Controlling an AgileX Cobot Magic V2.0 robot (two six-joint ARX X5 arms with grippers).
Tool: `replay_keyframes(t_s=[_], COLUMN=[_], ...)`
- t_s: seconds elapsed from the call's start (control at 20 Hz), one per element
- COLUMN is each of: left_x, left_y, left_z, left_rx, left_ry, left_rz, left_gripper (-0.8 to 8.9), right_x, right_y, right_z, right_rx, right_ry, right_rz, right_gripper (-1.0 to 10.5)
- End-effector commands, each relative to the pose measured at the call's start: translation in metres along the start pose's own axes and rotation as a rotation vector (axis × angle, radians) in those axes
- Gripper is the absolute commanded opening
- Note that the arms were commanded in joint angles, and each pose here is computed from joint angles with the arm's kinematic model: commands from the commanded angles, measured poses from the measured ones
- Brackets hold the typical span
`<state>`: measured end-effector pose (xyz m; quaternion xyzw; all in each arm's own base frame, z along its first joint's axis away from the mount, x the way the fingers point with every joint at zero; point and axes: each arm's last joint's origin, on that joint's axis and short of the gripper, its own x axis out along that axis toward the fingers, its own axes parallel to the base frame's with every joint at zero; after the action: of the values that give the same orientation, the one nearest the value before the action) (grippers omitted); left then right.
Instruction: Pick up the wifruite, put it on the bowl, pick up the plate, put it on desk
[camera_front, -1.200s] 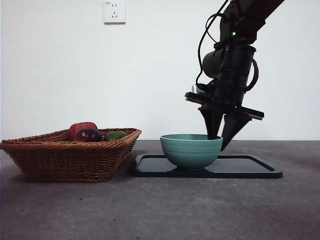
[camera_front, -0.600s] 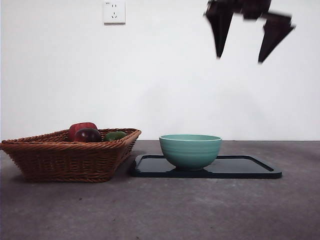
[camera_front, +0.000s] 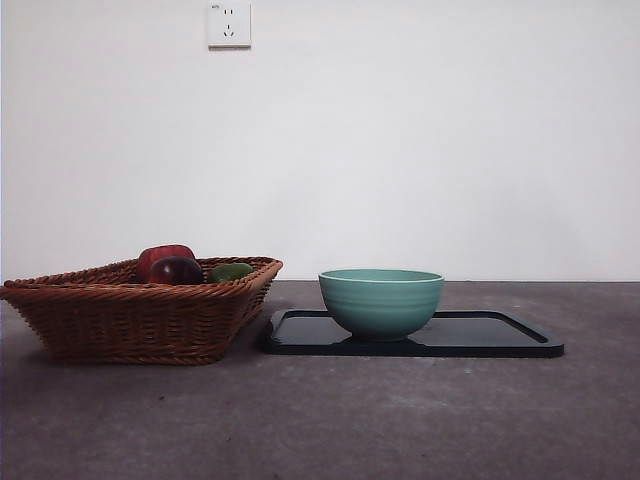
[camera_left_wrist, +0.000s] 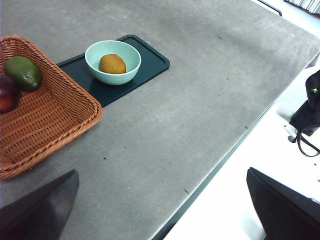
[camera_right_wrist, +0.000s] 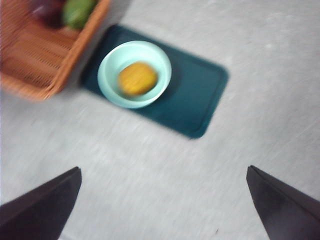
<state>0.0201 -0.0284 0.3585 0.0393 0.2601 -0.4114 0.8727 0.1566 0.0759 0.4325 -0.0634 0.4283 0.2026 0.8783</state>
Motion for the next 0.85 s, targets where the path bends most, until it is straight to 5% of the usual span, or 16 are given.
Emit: replay_keyframes(t_s=[0.05,0.5,0.85], left_x=[-0.002,-0.002,-0.002], left_y=[-0.001,-0.001,-0.001], left_z=[0.002,0.002,0.002], left_rx=[0.016,0.012,0.012], left_ry=[-0.016,-0.015,-0.016], left_rz=[-0.015,-0.015,-0.015], left_gripper=[6.26,6.26,6.26], right_x=[-0.019,-0.05,-0.063], right_y=[0.005,-0.004,-0.006], right_z=[-0.032,-0.149,-0.185], right_rx=[-0.014,-0.005,-0.009], right_ry=[0.027,-0.123,-0.229], right_rz=[0.036,0.099,0.146], right_gripper=[6.0,6.0,6.0])
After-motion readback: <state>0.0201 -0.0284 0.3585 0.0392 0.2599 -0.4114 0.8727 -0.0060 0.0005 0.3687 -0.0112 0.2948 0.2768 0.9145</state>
